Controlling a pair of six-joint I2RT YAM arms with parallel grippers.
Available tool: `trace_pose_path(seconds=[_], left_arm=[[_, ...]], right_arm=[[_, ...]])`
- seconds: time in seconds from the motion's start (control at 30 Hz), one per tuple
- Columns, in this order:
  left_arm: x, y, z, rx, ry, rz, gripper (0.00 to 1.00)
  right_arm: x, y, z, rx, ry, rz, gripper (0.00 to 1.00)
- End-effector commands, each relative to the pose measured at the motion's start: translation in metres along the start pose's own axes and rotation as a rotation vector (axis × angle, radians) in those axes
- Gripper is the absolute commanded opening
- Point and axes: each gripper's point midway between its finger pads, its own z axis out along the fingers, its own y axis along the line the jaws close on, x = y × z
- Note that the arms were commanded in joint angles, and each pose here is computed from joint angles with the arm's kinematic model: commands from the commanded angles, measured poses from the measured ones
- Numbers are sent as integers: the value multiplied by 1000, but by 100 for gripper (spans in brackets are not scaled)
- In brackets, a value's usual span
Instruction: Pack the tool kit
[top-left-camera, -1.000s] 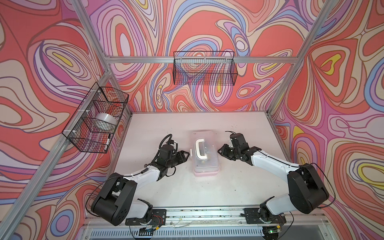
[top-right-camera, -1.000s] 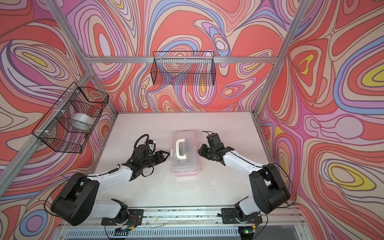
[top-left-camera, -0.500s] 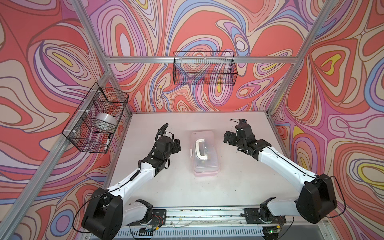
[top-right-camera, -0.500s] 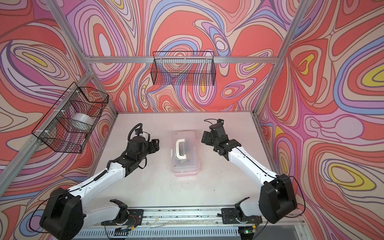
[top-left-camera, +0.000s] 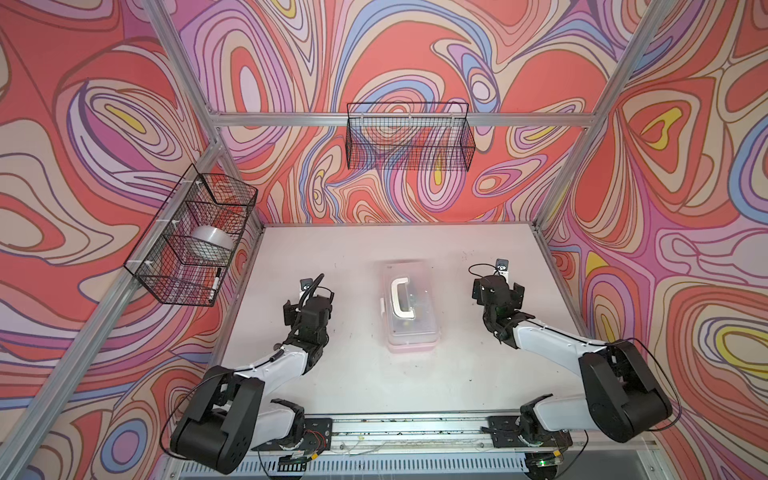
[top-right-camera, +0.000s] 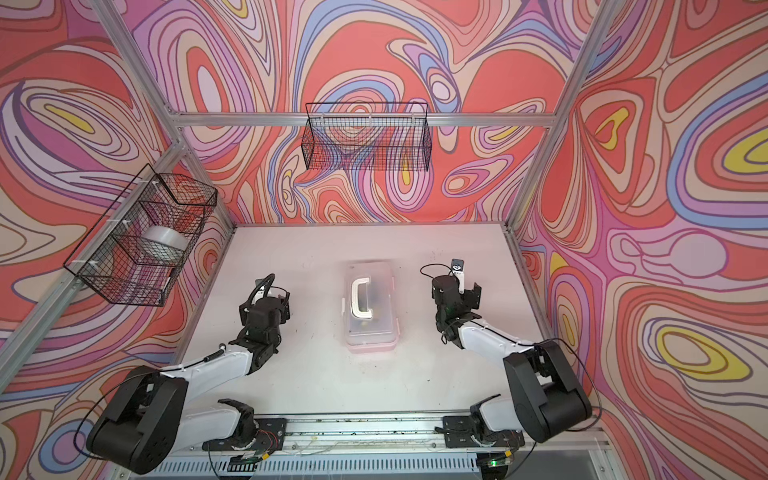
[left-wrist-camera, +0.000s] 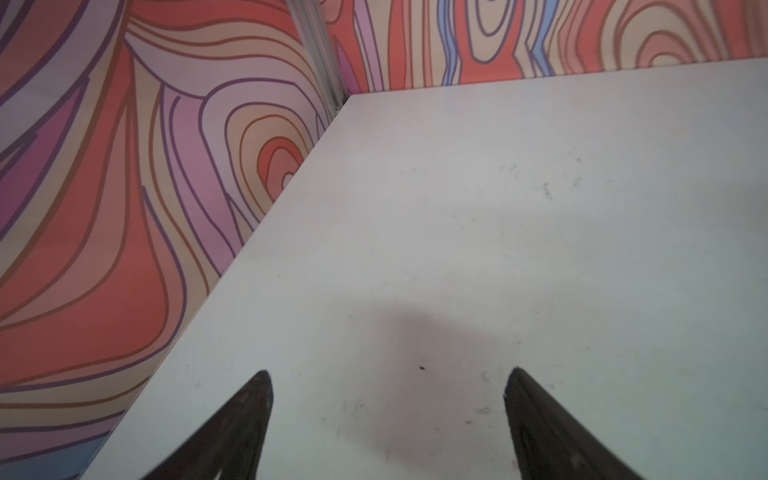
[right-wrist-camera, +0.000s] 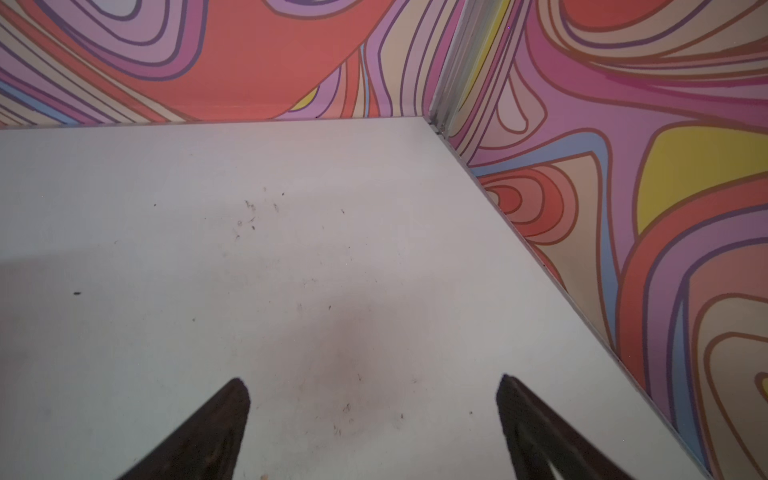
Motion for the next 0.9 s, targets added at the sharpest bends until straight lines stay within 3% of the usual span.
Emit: trace_pose_path(seconds=[0.0, 0.2, 0.33, 0.43, 0.5, 0.57, 0.6, 0.87], left_arm=[[-24, 0, 4, 6, -83, -71, 87], [-33, 15, 21, -69, -142, -56, 85], [-33, 6, 23, -48, -224, -34, 84], [-29, 2, 25, -13, -181, -35, 83], [-31, 3, 27, -13, -195, -35, 85], [-29, -5, 30, 24, -167, -14, 94], [-28, -9, 32, 38, -157, 3, 100], [-22, -13, 5, 158, -304, -29, 100]], right_arm=[[3, -11, 18, 17, -31, 23, 98], [11, -16, 37, 88, -85, 50, 98], [3, -9, 44, 85, -136, -27, 98], [7, -15, 48, 64, -185, 4, 98], [8, -17, 52, 45, -169, 20, 98], [9, -17, 53, 23, -157, 30, 98], [9, -17, 50, 3, -173, 35, 98], [15, -11, 9, -172, -359, 46, 98]])
